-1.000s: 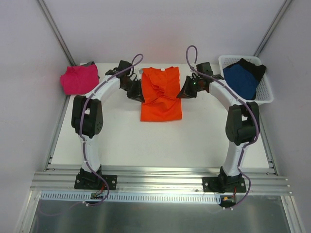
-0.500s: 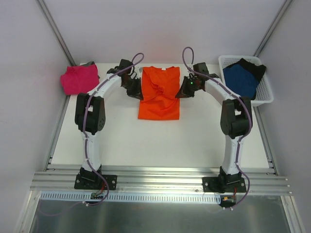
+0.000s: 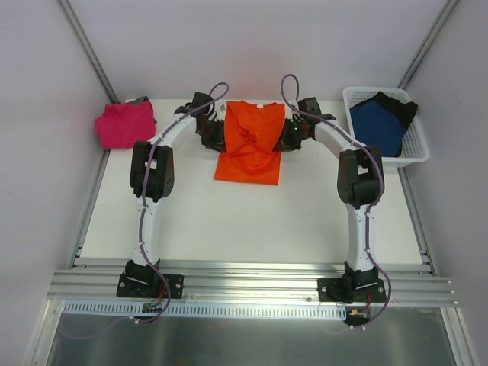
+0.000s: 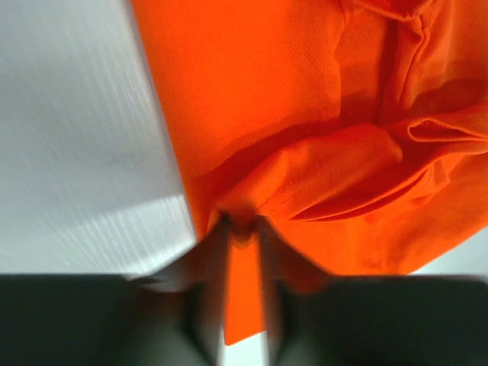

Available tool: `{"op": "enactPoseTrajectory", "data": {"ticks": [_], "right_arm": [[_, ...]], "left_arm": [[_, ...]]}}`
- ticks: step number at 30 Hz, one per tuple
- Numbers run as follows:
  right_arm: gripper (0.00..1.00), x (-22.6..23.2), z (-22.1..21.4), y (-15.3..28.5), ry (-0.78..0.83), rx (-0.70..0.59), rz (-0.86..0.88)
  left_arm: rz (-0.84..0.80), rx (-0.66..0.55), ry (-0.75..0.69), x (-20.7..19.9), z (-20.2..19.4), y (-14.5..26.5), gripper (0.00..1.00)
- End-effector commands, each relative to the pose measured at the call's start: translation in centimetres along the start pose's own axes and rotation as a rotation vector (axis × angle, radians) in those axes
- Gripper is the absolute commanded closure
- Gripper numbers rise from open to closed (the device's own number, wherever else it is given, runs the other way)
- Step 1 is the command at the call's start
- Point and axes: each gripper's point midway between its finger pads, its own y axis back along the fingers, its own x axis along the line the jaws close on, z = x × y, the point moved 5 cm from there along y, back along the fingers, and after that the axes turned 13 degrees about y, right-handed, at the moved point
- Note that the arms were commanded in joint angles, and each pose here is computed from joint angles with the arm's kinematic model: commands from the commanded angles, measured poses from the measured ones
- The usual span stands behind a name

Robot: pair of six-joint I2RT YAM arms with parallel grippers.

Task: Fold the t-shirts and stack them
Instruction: Fold the tshirt

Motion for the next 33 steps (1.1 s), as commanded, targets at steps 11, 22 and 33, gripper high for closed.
{"op": "enactPoseTrajectory", "data": {"ticks": [11, 22, 33], "right_arm": [[0.34, 1.4, 2.4, 3.4, 0.086, -0.088, -0.059], [0.33, 7.1, -0.7, 6.5, 0.086, -0.079, 0.051], [0.33, 7.5, -4.1, 2.1, 0.054, 0.059, 0.043]], "left_arm": [[0.069, -0.232, -0.054, -2.0, 4.0, 6.1, 0.01], [-0.042, -0.161, -0.057, -4.2, 0.0, 9.3, 0.01], [-0.088, -0.061, -0.002, -3.8, -0.4, 5.4, 0.03]]}}
